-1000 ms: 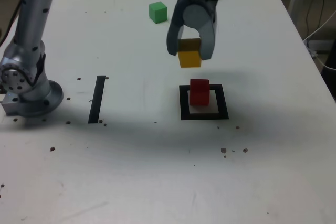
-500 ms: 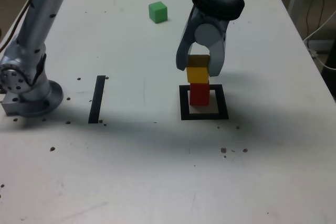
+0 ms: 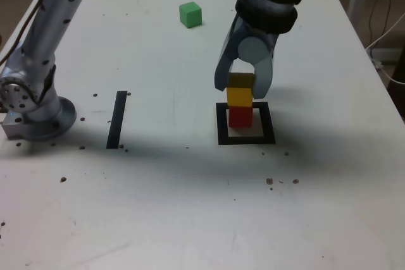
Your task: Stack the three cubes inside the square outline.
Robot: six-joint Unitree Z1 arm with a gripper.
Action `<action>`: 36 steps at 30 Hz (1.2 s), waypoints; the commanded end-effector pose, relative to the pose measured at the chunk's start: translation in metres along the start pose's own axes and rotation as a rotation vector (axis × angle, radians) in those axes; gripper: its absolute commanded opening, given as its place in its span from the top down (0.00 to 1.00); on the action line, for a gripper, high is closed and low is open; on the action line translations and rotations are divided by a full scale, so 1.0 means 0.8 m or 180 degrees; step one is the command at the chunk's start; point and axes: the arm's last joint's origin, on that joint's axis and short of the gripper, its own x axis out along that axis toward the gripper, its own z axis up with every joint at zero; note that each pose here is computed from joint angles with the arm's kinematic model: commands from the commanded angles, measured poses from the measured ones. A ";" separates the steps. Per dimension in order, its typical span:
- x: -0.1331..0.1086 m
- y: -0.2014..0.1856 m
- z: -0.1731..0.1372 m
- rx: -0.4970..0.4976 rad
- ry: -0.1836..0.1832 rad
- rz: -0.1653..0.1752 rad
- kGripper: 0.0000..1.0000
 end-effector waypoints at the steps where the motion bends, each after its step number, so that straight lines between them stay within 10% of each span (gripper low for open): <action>1: 0.001 -0.001 0.000 0.0001 0.0054 -0.0015 0.74; 10: 0.012 0.003 0.003 0.0012 0.0084 -0.0045 0.02; 20: 0.011 0.005 -0.001 0.0003 0.0072 -0.0038 0.00; 36: -0.049 0.078 -0.098 -0.0496 -0.0223 0.0295 0.00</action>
